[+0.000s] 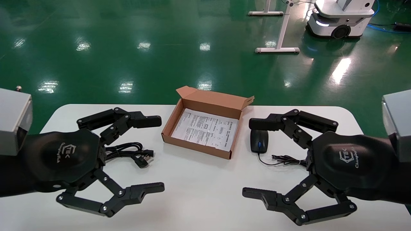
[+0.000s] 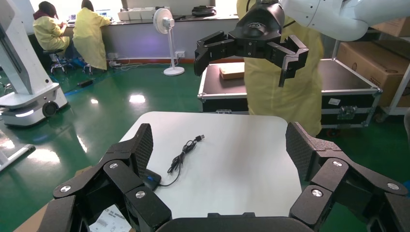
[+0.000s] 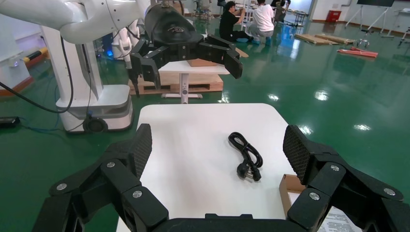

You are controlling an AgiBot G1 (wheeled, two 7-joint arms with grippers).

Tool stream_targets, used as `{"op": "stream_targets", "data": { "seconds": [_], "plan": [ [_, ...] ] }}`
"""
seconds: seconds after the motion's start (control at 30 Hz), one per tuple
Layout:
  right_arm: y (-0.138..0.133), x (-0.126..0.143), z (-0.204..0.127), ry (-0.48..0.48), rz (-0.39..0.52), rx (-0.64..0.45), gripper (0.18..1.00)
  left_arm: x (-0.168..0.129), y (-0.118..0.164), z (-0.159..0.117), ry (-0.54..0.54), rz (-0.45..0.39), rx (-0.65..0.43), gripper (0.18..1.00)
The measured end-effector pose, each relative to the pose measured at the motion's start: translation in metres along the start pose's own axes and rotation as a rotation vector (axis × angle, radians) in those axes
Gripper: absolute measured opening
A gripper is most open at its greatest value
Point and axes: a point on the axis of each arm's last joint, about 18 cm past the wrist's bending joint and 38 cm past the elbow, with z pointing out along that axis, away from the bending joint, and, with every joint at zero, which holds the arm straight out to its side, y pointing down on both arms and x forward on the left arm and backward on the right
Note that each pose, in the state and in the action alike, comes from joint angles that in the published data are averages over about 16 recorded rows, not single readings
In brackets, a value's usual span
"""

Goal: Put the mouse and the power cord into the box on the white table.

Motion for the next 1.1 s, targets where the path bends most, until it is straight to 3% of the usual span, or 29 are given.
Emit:
{"op": "stream_targets", "data": {
  "seconds": [0.73,1.1],
  "plan": [
    [0.000,0.000,0.000,0.001,-0.001,-0.001,1.001,0.001,0.001,0.000,0.008,0.001,-0.011,1.000],
    [0.019,0.008,-0.010,0.003,-0.067,-0.143,1.001,-0.010,0.018,0.000,0.048,0.069,-0.215,1.000]
  ]
}}
